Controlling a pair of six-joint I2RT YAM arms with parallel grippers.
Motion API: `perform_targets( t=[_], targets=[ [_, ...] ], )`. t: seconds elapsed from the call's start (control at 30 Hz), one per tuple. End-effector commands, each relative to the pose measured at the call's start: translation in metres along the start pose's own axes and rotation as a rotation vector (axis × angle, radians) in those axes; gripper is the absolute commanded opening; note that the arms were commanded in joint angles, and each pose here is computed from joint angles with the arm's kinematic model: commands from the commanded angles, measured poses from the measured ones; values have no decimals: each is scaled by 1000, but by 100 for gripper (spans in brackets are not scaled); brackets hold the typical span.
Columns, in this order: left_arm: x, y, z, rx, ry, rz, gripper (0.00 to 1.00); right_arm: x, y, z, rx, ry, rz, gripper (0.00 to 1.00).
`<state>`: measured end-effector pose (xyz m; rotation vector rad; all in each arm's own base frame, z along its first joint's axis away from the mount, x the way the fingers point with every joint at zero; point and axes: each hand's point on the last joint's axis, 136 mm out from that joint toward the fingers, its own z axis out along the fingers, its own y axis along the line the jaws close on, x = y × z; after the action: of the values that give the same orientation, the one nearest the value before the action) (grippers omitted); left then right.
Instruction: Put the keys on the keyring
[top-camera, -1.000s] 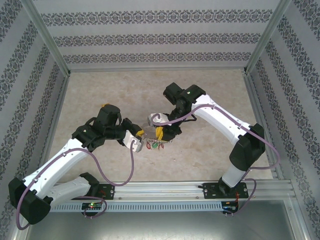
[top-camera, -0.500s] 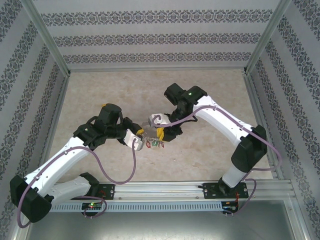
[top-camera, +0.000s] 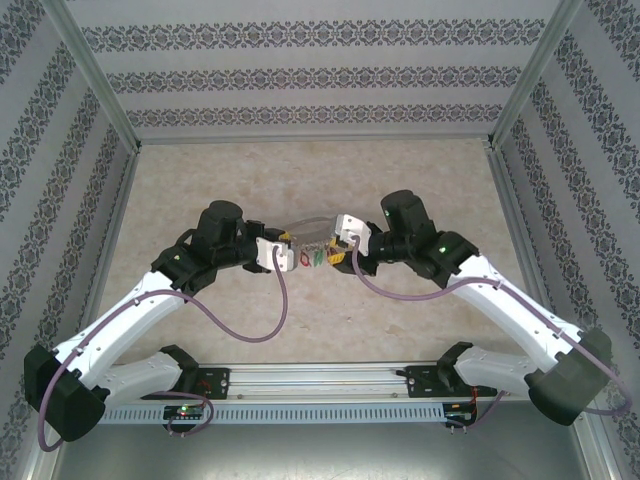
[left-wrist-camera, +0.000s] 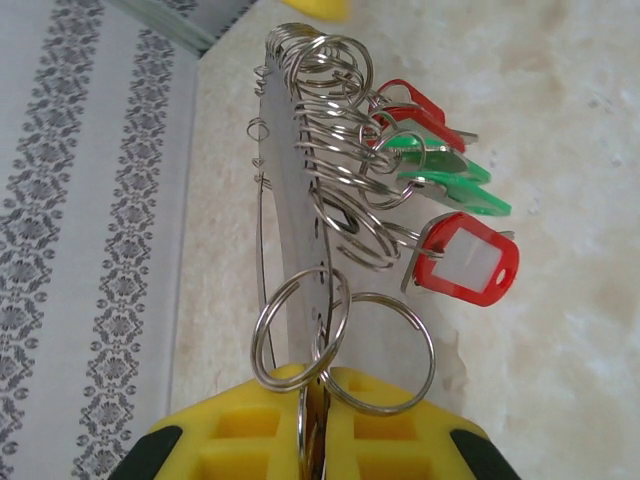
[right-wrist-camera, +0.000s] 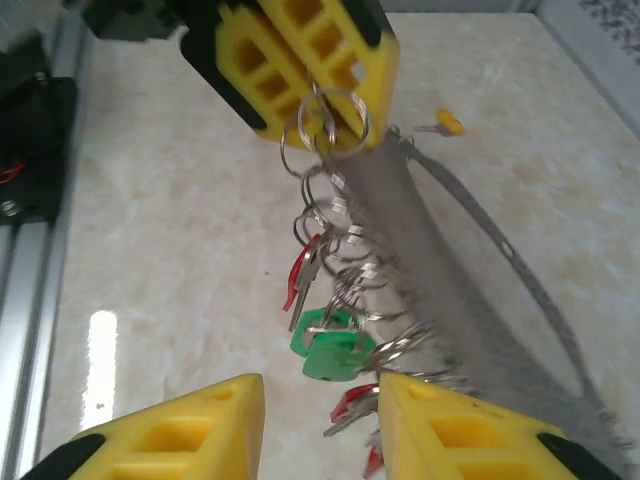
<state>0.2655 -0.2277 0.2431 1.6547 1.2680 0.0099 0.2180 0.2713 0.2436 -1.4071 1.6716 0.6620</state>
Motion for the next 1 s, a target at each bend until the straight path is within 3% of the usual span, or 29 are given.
perform_targets(
  t=[0.0, 0.33, 0.73, 0.97],
  targets=[
    [-17, 32, -3, -125, -64, -130, 0, -24, -30, -6, 186, -105, 45, 36],
    [-20, 47, -8, -216, -111, -272, 0, -40, -50, -11, 348, -197, 4, 35],
    [-22, 58, -15, -279, -137, -369, 0, -57, -42, -1, 358, -302, -59, 31],
    [-23, 57, -14, -274, -150, -396, 0, -72, -53, -1, 466, -333, -108, 23]
  ],
)
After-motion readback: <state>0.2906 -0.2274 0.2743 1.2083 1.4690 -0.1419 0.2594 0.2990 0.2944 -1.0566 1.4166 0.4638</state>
